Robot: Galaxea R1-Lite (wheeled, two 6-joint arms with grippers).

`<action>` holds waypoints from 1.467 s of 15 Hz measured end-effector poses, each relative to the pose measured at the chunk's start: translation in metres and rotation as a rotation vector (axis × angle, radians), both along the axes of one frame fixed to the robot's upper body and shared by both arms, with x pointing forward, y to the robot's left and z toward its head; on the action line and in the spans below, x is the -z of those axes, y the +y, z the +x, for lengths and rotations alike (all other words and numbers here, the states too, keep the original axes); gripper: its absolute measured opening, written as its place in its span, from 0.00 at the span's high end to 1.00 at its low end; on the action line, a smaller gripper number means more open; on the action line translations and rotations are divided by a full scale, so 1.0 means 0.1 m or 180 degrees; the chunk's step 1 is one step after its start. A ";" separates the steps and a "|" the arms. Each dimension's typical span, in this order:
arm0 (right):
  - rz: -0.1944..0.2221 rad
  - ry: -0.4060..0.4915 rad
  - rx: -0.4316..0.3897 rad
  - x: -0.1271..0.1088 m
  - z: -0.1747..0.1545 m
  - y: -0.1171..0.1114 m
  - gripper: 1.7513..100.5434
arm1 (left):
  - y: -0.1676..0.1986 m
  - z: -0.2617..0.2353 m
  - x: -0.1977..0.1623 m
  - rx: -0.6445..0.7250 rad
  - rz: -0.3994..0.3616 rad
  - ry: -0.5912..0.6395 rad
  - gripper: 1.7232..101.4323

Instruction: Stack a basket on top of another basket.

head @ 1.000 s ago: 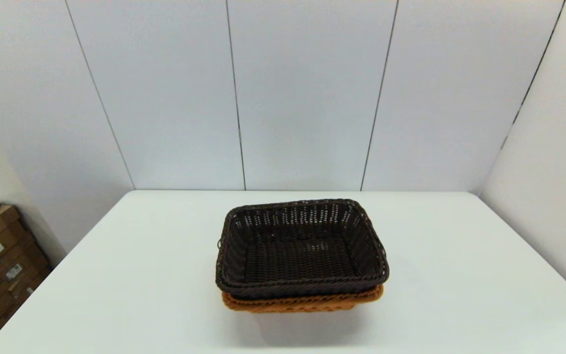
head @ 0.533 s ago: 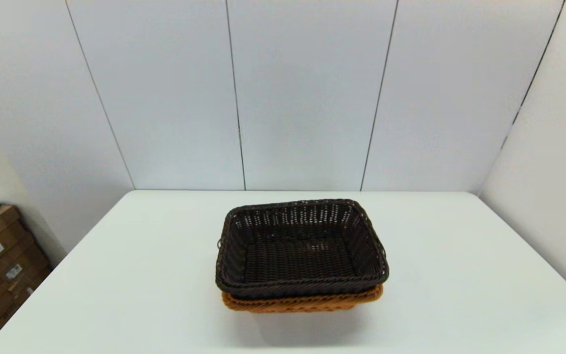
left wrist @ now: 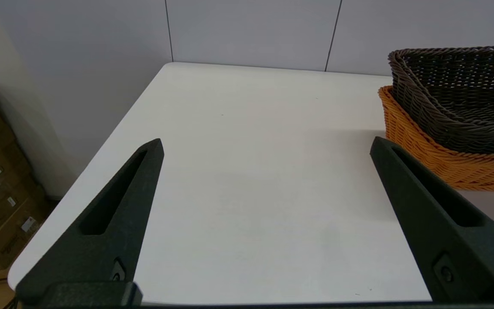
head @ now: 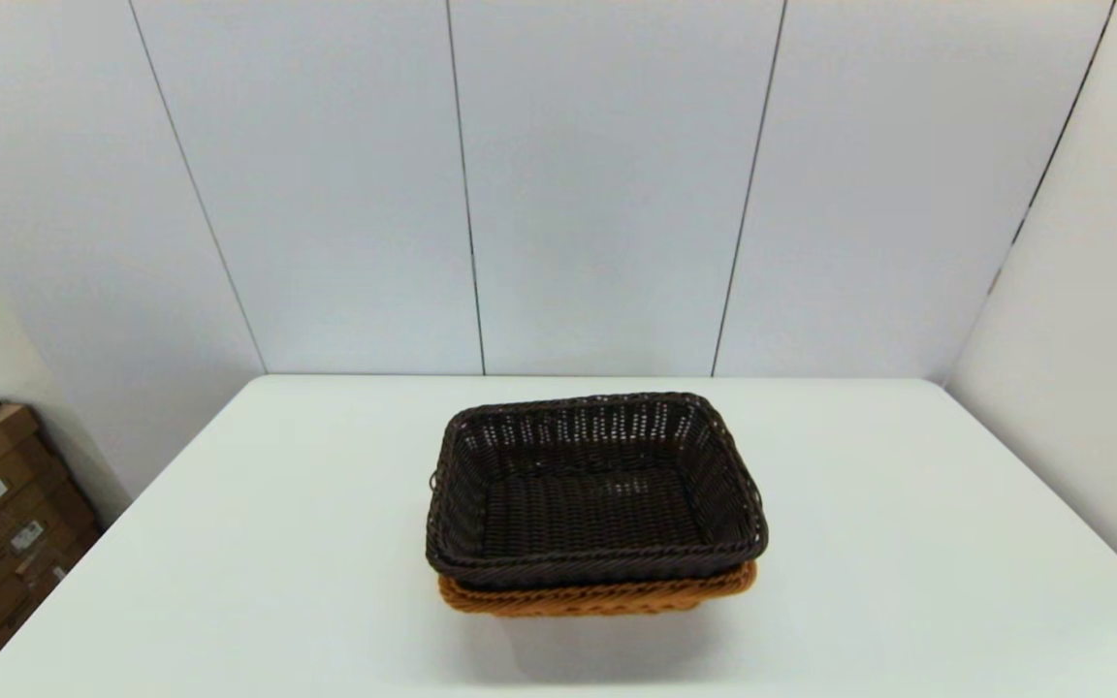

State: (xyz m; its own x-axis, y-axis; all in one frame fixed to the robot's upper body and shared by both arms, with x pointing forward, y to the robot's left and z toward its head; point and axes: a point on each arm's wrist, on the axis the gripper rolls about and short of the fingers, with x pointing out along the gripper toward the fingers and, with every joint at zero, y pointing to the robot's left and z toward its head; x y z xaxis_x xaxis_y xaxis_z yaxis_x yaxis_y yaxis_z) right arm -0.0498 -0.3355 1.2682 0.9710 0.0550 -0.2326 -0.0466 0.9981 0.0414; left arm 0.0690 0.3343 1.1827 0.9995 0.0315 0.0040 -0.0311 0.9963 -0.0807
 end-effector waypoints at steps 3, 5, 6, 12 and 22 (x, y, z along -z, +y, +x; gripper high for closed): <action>-0.0069 -0.0188 0.0116 0.26 0.57 -0.01 0.04 | 0.00 0.00 0.00 -0.0001 -0.0001 0.0001 0.04; -0.0133 -0.0346 0.0147 0.47 0.85 -0.01 0.04 | 0.00 0.00 0.00 0.0000 0.0000 0.0000 0.04; -0.0165 -0.0442 0.0160 0.57 0.96 -0.01 0.04 | 0.00 0.00 0.00 0.0000 0.0000 0.0000 0.04; -0.0239 -0.0774 0.0180 0.83 1.18 -0.01 0.04 | 0.00 0.00 0.00 0.0001 0.0000 0.0001 0.04; -0.0052 -0.0762 0.0215 0.85 1.19 -0.01 0.04 | 0.00 0.00 0.00 0.0001 0.0001 0.0000 0.04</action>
